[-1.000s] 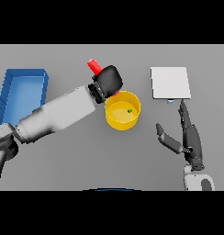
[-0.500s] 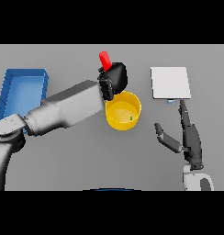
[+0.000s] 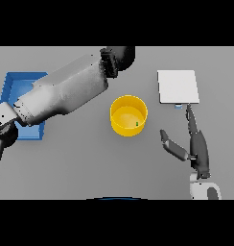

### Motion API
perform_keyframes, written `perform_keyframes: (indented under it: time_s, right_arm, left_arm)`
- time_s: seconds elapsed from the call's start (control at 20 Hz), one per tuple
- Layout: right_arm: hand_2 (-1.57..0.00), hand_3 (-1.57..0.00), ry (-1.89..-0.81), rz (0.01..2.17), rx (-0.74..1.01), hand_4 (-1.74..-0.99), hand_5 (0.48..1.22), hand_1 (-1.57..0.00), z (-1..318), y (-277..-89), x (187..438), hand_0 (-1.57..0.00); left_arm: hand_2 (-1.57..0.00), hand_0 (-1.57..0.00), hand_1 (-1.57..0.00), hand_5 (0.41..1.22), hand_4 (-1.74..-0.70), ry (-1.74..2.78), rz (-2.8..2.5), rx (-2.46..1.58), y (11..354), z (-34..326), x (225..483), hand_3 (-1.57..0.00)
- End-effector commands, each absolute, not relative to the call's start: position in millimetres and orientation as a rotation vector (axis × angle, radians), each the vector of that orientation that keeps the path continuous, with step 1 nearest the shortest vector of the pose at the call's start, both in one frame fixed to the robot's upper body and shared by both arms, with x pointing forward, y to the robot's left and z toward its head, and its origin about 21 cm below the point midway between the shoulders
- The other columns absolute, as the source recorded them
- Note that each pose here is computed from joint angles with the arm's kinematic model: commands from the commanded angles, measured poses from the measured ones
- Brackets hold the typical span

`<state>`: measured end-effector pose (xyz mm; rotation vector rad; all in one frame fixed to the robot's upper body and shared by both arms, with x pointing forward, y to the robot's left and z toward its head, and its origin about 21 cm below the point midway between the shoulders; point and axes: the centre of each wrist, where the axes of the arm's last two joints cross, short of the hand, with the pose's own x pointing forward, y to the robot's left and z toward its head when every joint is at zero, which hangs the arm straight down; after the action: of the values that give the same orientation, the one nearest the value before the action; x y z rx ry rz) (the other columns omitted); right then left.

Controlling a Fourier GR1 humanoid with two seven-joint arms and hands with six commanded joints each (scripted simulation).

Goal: Pick up the red beaker and tilt it to pour out 1 green nut into yellow bowl. Pick up the yellow bowl and place it on the metallic measuring scale.

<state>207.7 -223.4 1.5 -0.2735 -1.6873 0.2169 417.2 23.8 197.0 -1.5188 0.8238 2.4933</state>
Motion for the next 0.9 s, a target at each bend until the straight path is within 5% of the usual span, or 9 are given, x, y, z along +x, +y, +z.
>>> perform_keyframes:
  time_s: [0.0,0.05,0.2,0.35,0.6,0.85]
  right_arm:
    - [0.00,0.00,-1.701,0.220,-0.266,-1.190,0.594,0.00,3.0,-222.2,207.8,0.00]
    - [0.00,0.00,-1.704,0.216,-0.255,-1.186,0.596,0.00,4.0,-222.4,207.8,0.00]
    - [0.00,0.00,-1.695,0.194,-0.215,-1.182,0.593,0.00,3.4,-220.7,213.2,0.00]
    - [0.00,0.00,-1.702,0.199,-0.193,-1.200,0.596,0.00,3.3,-224.0,213.9,0.00]
    - [0.00,0.00,-1.706,0.193,-0.189,-1.222,0.590,0.00,0.7,-231.3,213.4,0.00]
    - [0.00,0.00,-1.713,0.237,-0.186,-1.223,0.591,0.00,-1.8,-230.1,216.7,0.00]
  left_arm:
    - [-1.43,-1.57,-1.57,1.221,-1.69,0.870,2.475,-1.567,26.0,214.1,422.2,-1.27]
    - [-1.46,-1.57,-1.57,1.221,-1.70,0.914,2.474,-1.599,30.0,230.2,427.1,-1.04]
    - [-1.51,-1.57,-1.57,1.221,-1.71,1.061,2.470,-1.775,47.0,277.2,442.6,-1.30]
    - [-1.54,-1.57,-1.57,1.221,-1.72,1.367,2.535,-1.986,82.4,304.5,461.1,-1.38]
    - [-1.56,-1.57,-1.57,1.221,-1.73,2.206,2.447,-2.261,184.0,309.6,478.5,-1.38]
    - [-1.57,-1.57,-1.57,1.221,-1.74,2.844,2.089,-2.432,257.5,273.7,469.4,-1.41]
